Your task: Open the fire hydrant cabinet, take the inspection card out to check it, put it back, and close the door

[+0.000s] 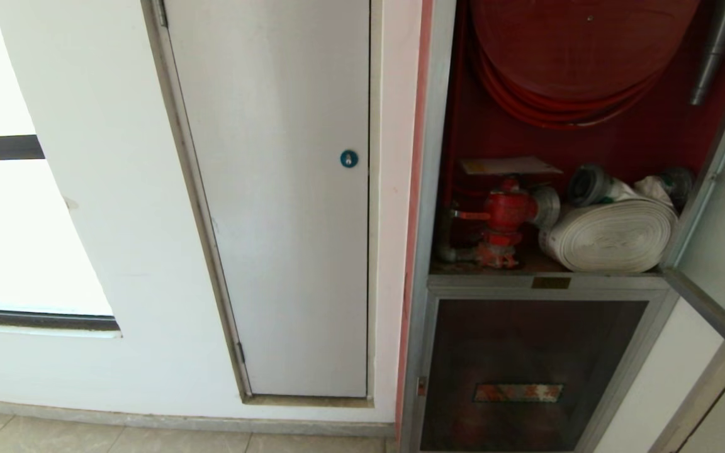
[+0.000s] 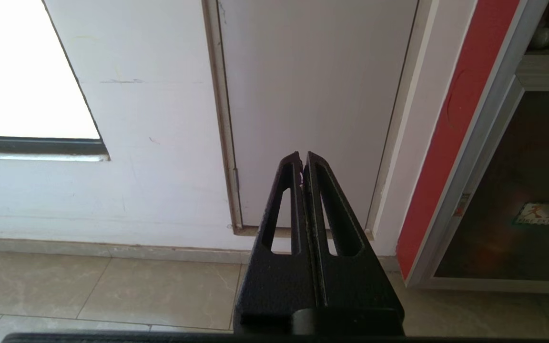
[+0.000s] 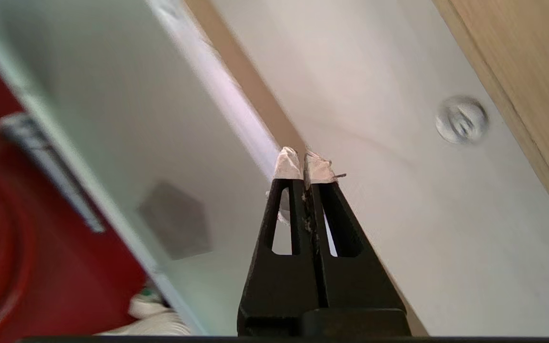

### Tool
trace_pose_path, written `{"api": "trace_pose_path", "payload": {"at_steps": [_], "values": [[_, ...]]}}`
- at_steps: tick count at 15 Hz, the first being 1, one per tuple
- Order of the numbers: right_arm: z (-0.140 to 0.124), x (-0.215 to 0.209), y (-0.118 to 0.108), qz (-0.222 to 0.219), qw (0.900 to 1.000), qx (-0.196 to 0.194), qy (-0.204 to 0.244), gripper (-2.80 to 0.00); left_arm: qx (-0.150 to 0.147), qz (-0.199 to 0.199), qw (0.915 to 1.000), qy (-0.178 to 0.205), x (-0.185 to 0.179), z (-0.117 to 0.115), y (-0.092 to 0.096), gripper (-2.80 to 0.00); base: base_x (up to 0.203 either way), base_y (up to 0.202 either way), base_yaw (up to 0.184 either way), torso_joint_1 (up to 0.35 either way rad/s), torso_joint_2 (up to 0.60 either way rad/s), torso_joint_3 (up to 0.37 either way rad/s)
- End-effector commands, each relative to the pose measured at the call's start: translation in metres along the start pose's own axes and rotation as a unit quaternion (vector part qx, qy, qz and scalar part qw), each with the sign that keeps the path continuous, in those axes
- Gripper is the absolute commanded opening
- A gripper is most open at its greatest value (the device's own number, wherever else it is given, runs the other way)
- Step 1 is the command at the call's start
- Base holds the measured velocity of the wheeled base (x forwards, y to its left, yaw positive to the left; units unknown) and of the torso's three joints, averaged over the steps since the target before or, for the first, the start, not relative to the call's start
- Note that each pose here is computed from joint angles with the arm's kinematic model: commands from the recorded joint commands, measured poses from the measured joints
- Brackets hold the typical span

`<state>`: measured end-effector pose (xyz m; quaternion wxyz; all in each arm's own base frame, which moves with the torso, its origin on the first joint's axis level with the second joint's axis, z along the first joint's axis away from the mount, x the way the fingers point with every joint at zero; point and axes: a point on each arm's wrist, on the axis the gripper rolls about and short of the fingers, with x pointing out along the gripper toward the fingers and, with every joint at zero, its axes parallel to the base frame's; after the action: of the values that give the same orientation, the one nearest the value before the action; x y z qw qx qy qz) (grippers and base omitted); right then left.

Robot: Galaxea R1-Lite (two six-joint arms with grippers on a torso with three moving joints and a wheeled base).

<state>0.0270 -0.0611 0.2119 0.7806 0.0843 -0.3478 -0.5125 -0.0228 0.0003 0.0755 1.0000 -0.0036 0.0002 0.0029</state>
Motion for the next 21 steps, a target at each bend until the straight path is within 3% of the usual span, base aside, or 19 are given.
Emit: {"api": "trace_pose_path", "payload": {"at_steps": [1,11,21], "values": [[-0.008,0.019,-0.006,-0.027,1.0,-0.008,-0.002,-2.8,0.0,0.0,1.0,0.001,0.0,0.0,0.0,-2.8,0.0,0.0,0.0,0.0,0.0,0.0],[-0.009,0.045,-0.015,-0.062,0.997,-0.016,-0.03,-2.8,0.0,0.0,1.0,0.0,0.0,0.0,0.0,-2.8,0.0,0.0,0.0,0.0,0.0,0.0],[-0.029,0.048,-0.025,-0.064,0.996,-0.02,0.066,-2.8,0.0,0.0,1.0,0.001,0.0,0.0,0.0,-2.8,0.0,0.0,0.0,0.0,0.0,0.0]]}}
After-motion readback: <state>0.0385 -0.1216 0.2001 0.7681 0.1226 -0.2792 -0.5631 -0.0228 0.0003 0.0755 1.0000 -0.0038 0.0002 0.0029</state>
